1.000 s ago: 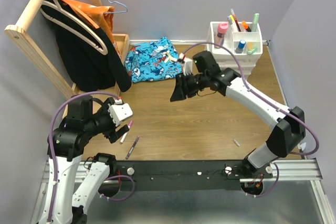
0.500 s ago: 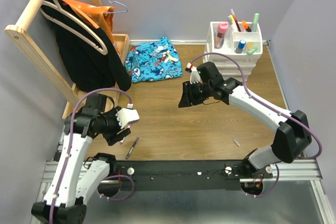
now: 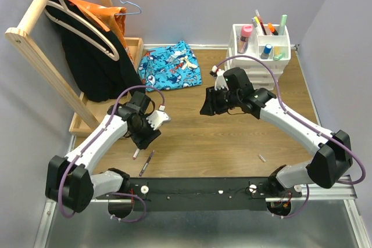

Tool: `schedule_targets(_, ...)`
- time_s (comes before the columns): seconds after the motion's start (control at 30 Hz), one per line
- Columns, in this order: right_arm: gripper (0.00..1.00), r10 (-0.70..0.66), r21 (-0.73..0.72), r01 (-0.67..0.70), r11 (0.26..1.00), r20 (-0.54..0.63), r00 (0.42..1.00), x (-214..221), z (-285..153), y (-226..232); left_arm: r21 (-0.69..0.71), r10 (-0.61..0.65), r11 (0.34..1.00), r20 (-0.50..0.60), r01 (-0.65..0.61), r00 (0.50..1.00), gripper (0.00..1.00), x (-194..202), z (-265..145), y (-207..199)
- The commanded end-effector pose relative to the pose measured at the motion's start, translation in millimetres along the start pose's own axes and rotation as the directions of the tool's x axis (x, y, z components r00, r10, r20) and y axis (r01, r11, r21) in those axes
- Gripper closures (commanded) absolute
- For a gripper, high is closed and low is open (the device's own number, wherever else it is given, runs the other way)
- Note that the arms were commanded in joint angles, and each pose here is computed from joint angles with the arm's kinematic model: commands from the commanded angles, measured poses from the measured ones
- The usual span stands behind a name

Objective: Sort the stationery into containers
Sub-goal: Pick up the pen from the center of the board.

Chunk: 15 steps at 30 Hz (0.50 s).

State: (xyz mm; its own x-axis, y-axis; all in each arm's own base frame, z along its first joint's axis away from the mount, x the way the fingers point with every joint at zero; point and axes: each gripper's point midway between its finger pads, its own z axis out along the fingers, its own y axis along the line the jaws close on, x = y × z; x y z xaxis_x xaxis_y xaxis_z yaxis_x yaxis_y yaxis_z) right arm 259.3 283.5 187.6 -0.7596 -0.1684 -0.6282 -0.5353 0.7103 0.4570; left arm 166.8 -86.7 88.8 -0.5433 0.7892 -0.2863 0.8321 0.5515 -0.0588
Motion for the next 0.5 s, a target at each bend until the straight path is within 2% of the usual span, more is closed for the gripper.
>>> schedule_targets(0.0, 0.54, 0.013, 0.030, -0.014, 0.999, 0.039, 0.999, -9.9, -2.0, -7.1, -0.181, -0.133, 0.974, 0.039, 0.138, 0.990, 0.38, -19.4, 7.6, 37.4)
schedule_targets(0.2, 0.54, 0.029, 0.042, -0.031, 0.999, 0.045, 0.999, -11.2, -5.9, -13.3, -0.190, -0.206, 0.963, -0.049, 0.193, 0.977, 0.48, -17.3, 26.9, 47.2)
schedule_targets(0.47, 0.55, 0.058, 0.061, -0.061, 0.996, 0.049, 0.997, -9.6, -11.8, -24.4, -0.206, -0.227, 0.956, -0.080, 0.207, 0.971, 0.52, -18.9, 46.3, 57.7)
